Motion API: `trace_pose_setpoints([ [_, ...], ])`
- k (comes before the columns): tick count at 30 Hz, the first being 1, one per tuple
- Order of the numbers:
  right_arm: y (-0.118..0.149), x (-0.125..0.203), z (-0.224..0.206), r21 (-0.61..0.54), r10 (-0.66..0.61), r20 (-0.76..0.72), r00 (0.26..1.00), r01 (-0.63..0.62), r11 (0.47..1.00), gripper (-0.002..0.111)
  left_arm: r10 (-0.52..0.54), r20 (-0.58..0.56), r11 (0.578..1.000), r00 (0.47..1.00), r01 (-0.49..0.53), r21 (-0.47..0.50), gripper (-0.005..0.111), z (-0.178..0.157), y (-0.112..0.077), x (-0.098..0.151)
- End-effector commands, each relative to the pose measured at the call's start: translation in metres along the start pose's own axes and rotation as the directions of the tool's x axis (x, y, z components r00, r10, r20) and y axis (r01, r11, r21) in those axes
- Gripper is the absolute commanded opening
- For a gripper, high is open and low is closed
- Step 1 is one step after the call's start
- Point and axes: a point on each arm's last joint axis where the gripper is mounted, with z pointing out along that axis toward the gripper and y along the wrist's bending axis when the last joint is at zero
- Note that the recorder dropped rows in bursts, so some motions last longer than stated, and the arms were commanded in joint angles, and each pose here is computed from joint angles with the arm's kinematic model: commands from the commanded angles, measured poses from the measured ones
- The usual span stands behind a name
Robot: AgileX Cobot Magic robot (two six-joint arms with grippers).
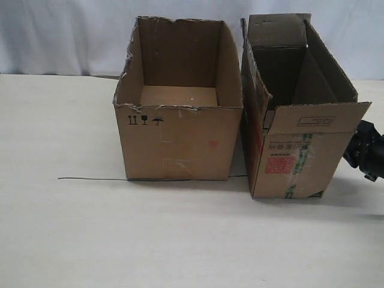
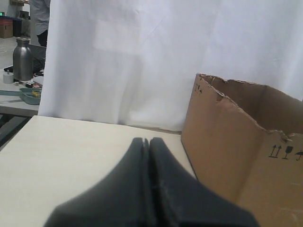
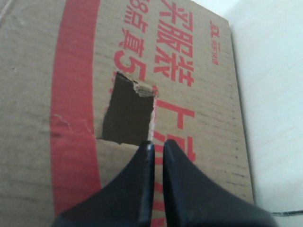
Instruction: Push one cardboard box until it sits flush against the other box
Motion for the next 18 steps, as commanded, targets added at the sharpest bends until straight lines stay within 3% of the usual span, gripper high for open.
trace_pose_setpoints([
  [1, -0.005, 0.005, 0.003, -0.019, 0.020, -0.012, 1.000, -0.021, 1.000, 0.005, -0.003, 0.021, 1.000, 1.000, 0.003, 0.016, 0.000, -0.001, -0.001, -0.003],
  [18, 0.010, 0.017, 0.027, -0.047, 0.000, -0.015, 1.000, -0.001, 0.999, 0.005, -0.003, 0.021, 1.000, 1.000, 0.003, 0.016, 0.000, -0.001, -0.001, -0.003],
])
